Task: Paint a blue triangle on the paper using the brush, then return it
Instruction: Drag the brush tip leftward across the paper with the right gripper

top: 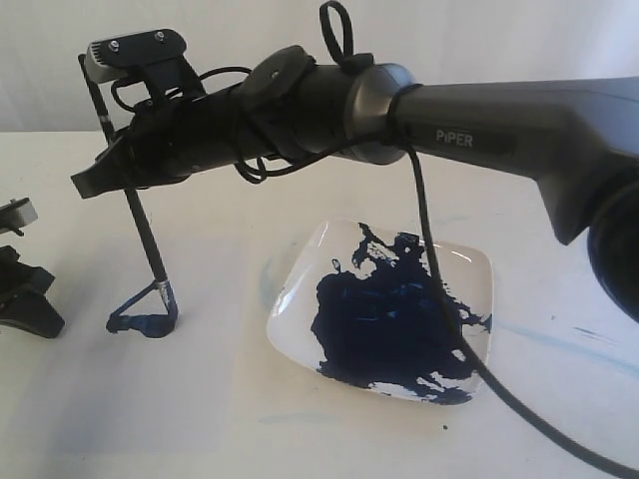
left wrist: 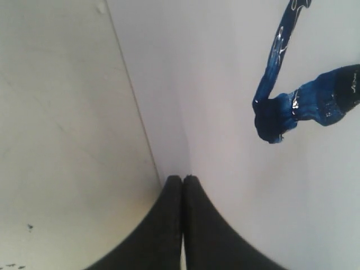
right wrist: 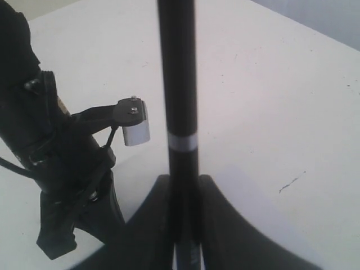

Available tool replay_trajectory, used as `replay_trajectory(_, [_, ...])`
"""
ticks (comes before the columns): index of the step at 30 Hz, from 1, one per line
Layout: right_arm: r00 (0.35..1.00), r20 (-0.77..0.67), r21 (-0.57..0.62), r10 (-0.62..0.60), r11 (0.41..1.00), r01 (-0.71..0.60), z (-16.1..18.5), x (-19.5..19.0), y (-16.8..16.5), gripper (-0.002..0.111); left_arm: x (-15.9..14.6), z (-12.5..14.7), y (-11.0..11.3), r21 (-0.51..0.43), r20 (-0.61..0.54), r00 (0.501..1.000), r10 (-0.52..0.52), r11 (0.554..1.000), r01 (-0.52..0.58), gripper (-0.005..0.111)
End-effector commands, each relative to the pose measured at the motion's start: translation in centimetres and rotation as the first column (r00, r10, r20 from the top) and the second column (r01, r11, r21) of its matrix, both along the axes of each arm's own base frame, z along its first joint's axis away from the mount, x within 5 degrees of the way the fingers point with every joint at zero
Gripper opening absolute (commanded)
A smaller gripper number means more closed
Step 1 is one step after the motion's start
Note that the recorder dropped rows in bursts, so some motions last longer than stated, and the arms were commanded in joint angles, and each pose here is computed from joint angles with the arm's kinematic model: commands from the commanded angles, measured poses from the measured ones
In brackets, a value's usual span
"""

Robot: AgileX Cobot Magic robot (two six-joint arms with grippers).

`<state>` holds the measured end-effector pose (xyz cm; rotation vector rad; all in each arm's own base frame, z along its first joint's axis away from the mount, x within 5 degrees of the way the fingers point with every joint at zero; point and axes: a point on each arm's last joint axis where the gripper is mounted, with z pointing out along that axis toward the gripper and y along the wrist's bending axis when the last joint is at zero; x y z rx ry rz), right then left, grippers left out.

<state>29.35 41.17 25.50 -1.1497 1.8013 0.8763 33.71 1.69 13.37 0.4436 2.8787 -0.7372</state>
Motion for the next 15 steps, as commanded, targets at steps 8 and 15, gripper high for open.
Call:
replay_trajectory(8, [1.000,0.018,-0.056,-0.007,0.998,0.008,0.44,0.41,-1.00,0.000,-0.13,0.46,-0.07,-0.015,-0.004,1.000,-0.005,1.000,0.005,0.000])
replay_trajectory(15, [0.999,0.032,-0.056,-0.004,0.998,0.006,1.02,0.34,-1.22,0.000,-0.13,0.46,-0.07,-0.015,-0.004,1.000,-0.005,1.000,0.005,0.000])
